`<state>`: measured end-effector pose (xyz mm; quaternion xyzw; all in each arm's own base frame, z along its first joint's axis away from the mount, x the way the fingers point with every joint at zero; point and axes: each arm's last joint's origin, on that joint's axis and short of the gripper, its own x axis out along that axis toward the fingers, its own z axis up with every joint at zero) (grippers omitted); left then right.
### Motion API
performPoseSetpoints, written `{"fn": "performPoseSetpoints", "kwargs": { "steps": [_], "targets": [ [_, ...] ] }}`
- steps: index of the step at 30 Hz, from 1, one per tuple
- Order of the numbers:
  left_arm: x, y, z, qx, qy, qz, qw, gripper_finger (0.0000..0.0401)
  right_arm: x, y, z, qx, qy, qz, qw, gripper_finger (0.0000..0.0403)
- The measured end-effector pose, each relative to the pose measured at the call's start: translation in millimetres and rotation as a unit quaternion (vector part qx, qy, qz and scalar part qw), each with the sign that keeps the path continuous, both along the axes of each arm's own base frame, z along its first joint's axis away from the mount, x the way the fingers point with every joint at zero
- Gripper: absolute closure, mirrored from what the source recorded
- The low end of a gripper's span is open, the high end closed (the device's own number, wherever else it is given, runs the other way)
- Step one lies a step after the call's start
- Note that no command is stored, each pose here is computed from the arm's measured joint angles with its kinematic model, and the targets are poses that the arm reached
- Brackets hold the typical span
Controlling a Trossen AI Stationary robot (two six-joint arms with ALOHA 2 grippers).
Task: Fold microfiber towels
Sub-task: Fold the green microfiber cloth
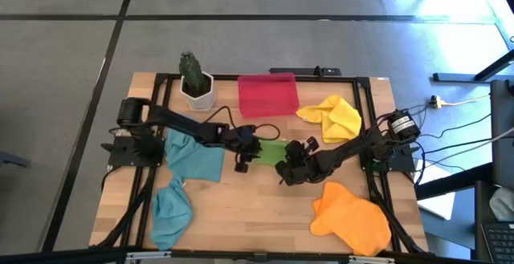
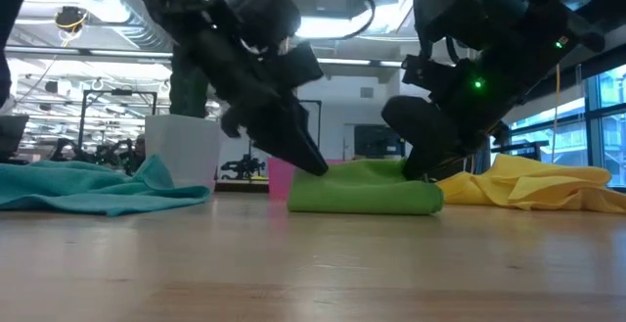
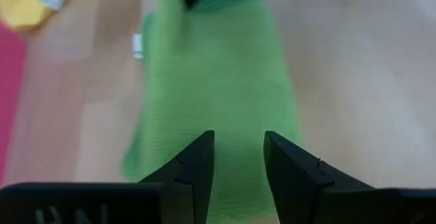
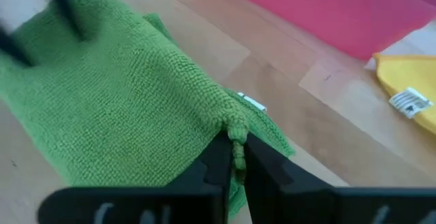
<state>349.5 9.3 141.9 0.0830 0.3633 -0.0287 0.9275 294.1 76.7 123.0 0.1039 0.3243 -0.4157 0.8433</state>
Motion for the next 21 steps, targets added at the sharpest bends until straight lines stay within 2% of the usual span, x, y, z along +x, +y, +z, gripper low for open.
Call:
{"fn": "performPoseSetpoints", "kwargs": {
  "steps": [5, 11, 14, 18, 21],
  "targets": [
    [2, 15, -3, 0.002, -0.011, 0.024, 1.0, 0.0283, -1, 3, 0, -0.014, 0.015, 0.02, 1.0, 0.0336],
    [4, 24, 1, 0.004, -0.032, 0.035, 0.999, 0.0283, -1, 4, 1, -0.022, 0.025, 0.03, 0.999, 0.0257],
    [4, 28, 1, 0.006, -0.034, 0.043, 0.998, 0.0283, -2, 4, 10, -0.028, 0.007, 0.026, 0.999, 0.0228],
    [3, 31, 4, 0.037, -0.033, 0.063, 0.997, 0.0283, -9, 9, 28, -0.062, -0.023, 0.026, 0.997, 0.0223],
    [0, 30, 18, 0.044, -0.051, 0.068, 0.995, 0.0283, -14, 12, 43, -0.078, -0.045, 0.028, 0.996, 0.0231]
  ]
}}
